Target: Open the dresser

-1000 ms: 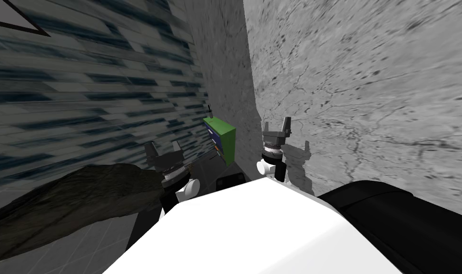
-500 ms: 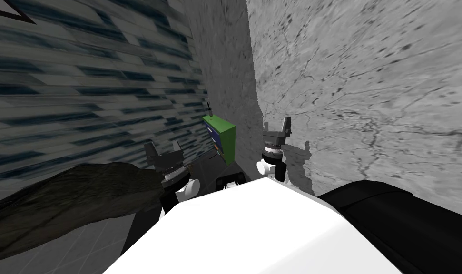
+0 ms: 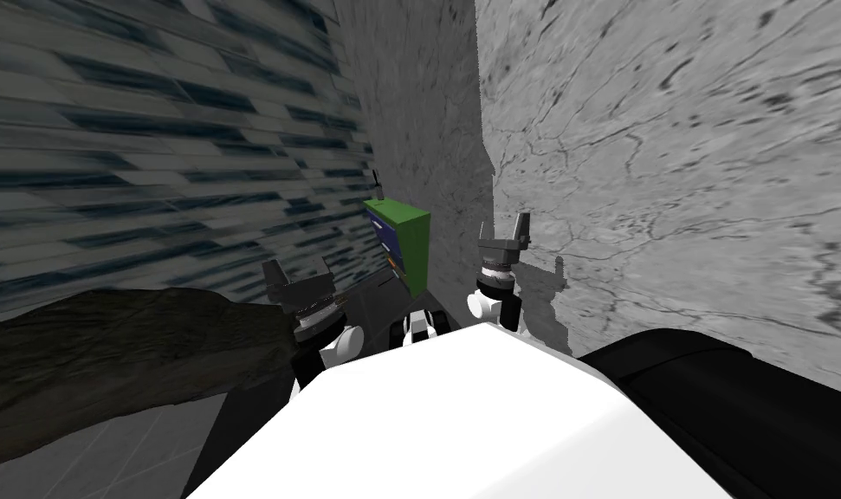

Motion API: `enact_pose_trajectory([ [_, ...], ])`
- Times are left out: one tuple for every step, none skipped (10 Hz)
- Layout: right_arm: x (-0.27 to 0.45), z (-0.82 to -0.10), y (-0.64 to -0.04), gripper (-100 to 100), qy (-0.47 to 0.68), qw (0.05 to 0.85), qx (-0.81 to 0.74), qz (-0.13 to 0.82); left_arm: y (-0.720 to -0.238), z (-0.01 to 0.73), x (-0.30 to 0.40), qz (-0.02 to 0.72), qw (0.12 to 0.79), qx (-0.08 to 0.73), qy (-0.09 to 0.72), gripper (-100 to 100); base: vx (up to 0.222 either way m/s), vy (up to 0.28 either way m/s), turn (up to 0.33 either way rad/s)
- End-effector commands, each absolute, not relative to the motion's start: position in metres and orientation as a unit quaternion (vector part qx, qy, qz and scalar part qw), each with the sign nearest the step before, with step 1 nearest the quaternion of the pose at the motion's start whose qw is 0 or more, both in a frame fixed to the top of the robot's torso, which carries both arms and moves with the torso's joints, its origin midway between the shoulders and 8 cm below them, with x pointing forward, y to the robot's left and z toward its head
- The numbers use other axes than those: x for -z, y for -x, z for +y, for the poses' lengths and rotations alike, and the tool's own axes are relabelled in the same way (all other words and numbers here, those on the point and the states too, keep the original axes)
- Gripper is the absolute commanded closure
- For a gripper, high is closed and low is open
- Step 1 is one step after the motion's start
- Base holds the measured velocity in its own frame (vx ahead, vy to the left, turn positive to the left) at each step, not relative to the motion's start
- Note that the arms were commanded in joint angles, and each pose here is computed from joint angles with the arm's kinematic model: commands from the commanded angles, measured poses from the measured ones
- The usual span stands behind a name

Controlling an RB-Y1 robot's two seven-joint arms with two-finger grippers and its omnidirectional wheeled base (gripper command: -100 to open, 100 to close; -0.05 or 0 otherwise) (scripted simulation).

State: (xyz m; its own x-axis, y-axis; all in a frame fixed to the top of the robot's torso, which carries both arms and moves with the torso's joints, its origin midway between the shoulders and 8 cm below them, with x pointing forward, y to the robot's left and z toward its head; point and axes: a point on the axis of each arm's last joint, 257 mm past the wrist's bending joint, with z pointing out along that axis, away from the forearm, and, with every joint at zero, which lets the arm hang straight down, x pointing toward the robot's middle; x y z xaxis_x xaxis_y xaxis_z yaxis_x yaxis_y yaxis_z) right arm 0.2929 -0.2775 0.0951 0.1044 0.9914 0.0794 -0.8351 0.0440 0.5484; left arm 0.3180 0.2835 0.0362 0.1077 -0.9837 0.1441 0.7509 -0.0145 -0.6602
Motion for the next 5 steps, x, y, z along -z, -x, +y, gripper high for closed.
enact_pose_trajectory([
  [-0.095,-0.278,-0.293,0,-0.239,0.704,-0.649,0.164,-0.324,0.271,-0.036,0.224,0.666,0.649,0.292,-100,0.039,0.037,-0.092],
  [-0.095,-0.278,-0.293,0,-0.239,0.704,-0.649,0.164,-0.328,0.265,-0.035,0.239,0.660,0.652,0.286,-100,0.055,0.058,-0.092],
  [-0.095,-0.278,-0.293,0,-0.239,0.704,-0.649,0.164,-0.328,0.264,-0.035,0.243,0.660,0.652,0.284,-100,0.039,0.040,-0.029],
  [-0.095,-0.278,-0.293,0,-0.239,0.704,-0.649,0.164,-0.332,0.258,-0.034,0.258,0.653,0.655,0.279,-100,0.034,0.031,-0.074],
  [-0.095,-0.278,-0.293,0,-0.239,0.704,-0.649,0.164,-0.336,0.253,-0.033,0.272,0.646,0.658,0.276,-100,0.048,0.052,-0.137],
])
